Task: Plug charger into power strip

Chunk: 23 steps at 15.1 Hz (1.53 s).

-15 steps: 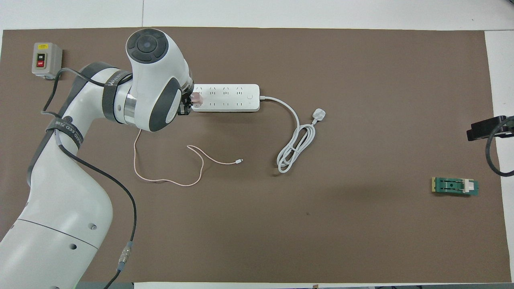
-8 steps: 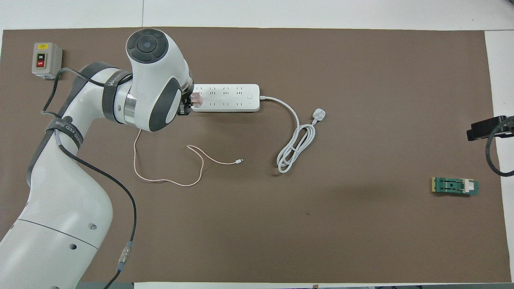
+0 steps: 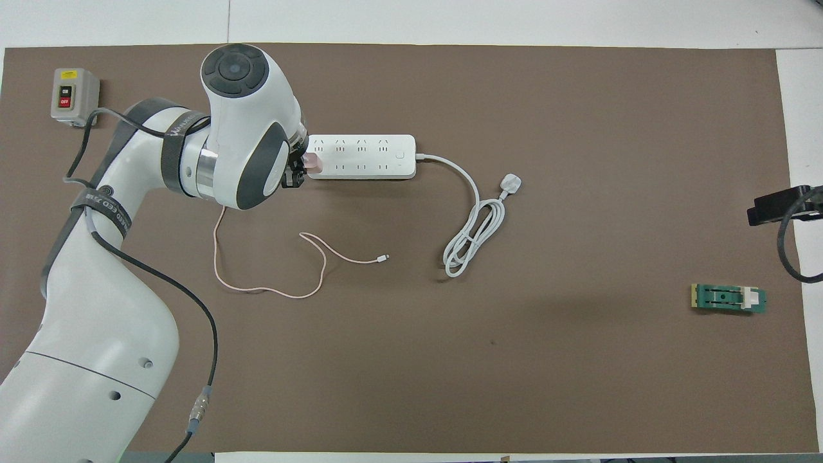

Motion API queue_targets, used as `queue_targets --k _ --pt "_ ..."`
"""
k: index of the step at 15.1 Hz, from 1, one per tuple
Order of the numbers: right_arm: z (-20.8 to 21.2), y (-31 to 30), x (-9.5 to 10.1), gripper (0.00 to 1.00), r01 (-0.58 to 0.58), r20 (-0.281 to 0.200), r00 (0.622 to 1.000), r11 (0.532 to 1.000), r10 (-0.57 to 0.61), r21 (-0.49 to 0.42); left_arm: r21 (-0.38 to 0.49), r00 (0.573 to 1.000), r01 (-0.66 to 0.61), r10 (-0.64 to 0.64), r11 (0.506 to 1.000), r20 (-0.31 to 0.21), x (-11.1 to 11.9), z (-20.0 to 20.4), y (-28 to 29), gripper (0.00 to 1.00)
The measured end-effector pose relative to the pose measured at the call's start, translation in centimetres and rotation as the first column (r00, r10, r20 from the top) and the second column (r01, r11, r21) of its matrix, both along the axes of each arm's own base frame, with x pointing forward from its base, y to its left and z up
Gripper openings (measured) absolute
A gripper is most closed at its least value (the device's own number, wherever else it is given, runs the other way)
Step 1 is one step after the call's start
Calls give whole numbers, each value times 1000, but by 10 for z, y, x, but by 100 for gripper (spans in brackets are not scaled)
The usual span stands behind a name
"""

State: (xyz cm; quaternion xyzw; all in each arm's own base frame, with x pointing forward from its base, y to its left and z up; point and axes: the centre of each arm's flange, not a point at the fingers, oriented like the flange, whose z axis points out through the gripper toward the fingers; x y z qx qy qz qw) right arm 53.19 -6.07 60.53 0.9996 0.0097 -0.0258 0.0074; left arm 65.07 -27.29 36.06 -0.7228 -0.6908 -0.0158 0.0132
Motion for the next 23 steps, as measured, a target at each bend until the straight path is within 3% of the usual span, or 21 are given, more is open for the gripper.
queue_targets --k 7,17,23 --pt "0 0 0 100 0 0 1000 1000 0 0 -4 1000 -8 8 1000 -29 6 0 -1 31" --pt "0 0 0 100 0 0 1000 1000 0 0 -22 996 86 -86 996 9 19 28 -9 31" --pt "0 0 0 100 0 0 1000 1000 0 0 -23 992 120 -120 993 -24 15 15 -10 31"
